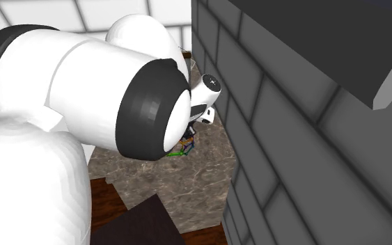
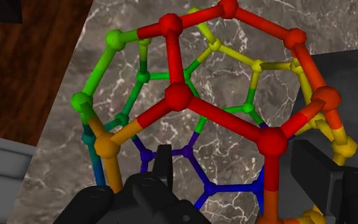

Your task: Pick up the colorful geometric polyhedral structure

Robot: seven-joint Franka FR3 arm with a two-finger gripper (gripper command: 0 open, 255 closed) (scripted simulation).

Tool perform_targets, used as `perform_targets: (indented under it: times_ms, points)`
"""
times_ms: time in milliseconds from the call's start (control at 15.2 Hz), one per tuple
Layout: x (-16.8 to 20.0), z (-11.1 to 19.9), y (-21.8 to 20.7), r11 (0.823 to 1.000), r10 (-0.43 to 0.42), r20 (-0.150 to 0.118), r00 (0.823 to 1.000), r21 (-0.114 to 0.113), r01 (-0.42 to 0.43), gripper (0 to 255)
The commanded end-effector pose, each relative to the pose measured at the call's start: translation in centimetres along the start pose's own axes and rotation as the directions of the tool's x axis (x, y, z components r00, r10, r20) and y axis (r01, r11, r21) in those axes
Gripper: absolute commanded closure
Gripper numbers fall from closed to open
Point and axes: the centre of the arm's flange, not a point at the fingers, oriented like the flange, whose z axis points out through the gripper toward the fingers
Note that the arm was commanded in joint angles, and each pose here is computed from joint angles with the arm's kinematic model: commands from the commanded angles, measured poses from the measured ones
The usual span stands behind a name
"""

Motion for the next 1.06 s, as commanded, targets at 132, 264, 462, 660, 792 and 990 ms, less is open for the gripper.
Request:
perform_targets:
  times_ms: [132,264,462,660,792,990]
  points:
    - [-0.3,-1.7,-0.9,1.000,0.000,0.000,1.000,0.000,0.000,255]
    - [-0.4,-2.6,-1.4,1.000,0.000,0.000,1.000,0.000,0.000,255]
    - [-0.6,-4.0,-2.1,1.000,0.000,0.000,1.000,0.000,0.000,255]
    - [-0.9,-5.4,-2.8,1.000,0.000,0.000,1.000,0.000,0.000,255]
    - [-1.0,-6.3,-3.2,1.000,0.000,0.000,1.000,0.000,0.000,255]
    - [-1.1,-6.9,-3.5,1.000,0.000,0.000,1.000,0.000,0.000,255]
